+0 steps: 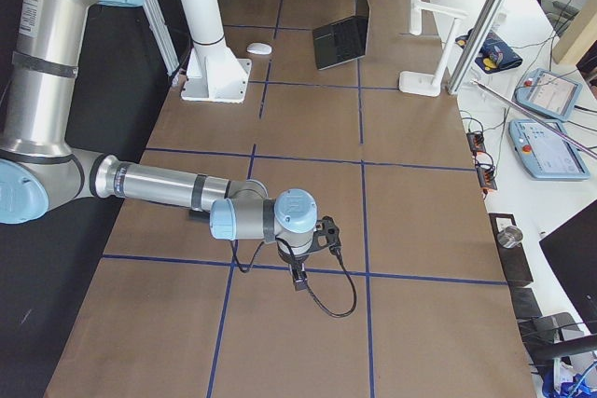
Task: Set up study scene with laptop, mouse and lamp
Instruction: 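Lower the laptop in front of the white lamp and open the left gripper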
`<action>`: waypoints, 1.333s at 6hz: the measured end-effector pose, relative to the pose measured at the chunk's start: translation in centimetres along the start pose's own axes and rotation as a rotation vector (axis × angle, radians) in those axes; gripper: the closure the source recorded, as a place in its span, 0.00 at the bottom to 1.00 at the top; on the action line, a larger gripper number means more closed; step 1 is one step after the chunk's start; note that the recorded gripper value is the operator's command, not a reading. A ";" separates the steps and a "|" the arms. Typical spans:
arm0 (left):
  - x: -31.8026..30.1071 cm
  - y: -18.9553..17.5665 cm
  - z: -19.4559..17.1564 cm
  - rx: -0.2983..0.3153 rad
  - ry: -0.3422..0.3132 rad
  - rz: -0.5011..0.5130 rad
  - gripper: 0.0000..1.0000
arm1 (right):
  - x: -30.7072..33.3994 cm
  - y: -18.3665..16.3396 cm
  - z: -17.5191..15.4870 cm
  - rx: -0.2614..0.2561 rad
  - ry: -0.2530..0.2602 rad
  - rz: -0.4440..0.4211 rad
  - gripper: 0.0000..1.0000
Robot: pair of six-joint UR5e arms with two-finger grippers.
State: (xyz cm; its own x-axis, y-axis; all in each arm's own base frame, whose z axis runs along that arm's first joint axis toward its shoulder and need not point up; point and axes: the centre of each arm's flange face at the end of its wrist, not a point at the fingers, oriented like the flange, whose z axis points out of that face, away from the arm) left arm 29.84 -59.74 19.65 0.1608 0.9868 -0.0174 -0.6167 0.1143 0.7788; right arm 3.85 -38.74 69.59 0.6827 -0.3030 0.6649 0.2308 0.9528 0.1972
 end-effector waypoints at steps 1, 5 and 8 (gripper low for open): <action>-1.1 -4.0 0.3 0.008 0.006 -0.023 0.98 | 0.1 -0.1 0.1 -0.001 0.000 0.001 0.00; -1.8 -15.2 5.6 0.022 -0.077 0.052 0.84 | 1.1 -1.3 0.8 -0.011 -0.001 0.011 0.00; -1.2 -16.2 7.1 0.031 -0.074 0.082 0.16 | 1.4 -1.6 1.0 -0.012 -0.002 0.013 0.00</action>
State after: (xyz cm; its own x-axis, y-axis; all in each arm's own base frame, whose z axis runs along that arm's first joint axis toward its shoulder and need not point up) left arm 45.07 -63.56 11.48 0.1679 0.9815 0.0925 -0.6064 0.0289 0.7946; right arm 3.73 -40.66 70.87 0.6842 -0.2905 0.6689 0.2304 0.9564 0.1797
